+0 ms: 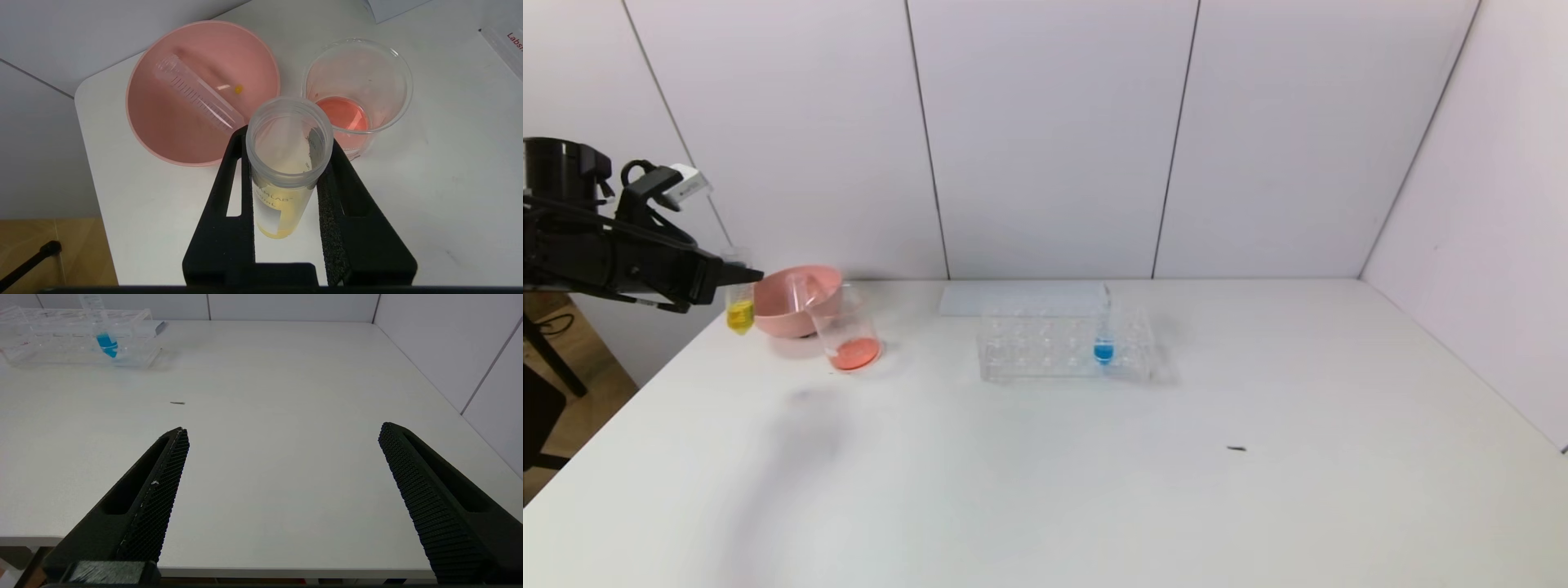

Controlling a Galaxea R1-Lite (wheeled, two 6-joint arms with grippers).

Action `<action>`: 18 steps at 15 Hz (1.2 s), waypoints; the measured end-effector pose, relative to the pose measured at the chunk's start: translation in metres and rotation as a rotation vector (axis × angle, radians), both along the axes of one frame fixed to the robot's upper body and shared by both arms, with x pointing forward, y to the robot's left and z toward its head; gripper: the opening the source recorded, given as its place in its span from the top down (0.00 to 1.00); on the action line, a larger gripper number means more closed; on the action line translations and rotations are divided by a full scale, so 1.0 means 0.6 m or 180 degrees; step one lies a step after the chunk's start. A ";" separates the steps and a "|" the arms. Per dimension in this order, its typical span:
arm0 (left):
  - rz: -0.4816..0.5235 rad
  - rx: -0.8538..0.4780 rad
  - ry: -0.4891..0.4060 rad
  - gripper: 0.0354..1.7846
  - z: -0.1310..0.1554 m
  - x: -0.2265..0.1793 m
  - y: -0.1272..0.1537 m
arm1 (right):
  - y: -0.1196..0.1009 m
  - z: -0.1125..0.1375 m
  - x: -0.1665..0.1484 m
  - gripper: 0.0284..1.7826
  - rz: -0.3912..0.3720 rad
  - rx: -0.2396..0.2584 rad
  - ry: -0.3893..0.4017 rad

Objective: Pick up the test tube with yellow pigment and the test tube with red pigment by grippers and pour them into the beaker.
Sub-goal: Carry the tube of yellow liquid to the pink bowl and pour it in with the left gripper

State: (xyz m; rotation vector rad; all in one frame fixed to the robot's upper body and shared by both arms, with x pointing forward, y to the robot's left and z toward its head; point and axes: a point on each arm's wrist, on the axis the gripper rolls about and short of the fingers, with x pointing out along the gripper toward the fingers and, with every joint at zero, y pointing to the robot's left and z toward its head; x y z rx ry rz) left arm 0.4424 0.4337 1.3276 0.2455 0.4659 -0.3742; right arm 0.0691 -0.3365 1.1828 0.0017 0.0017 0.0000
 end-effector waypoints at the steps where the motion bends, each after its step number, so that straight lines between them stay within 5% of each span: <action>1: -0.0011 0.0028 -0.0015 0.76 0.001 0.002 0.003 | 0.000 0.000 0.000 0.05 0.0000 0.0000 0.0000; 18: -0.0428 0.0422 0.0262 0.76 0.015 0.013 -0.001 | 0.000 0.000 0.000 0.05 0.0000 0.0000 0.0000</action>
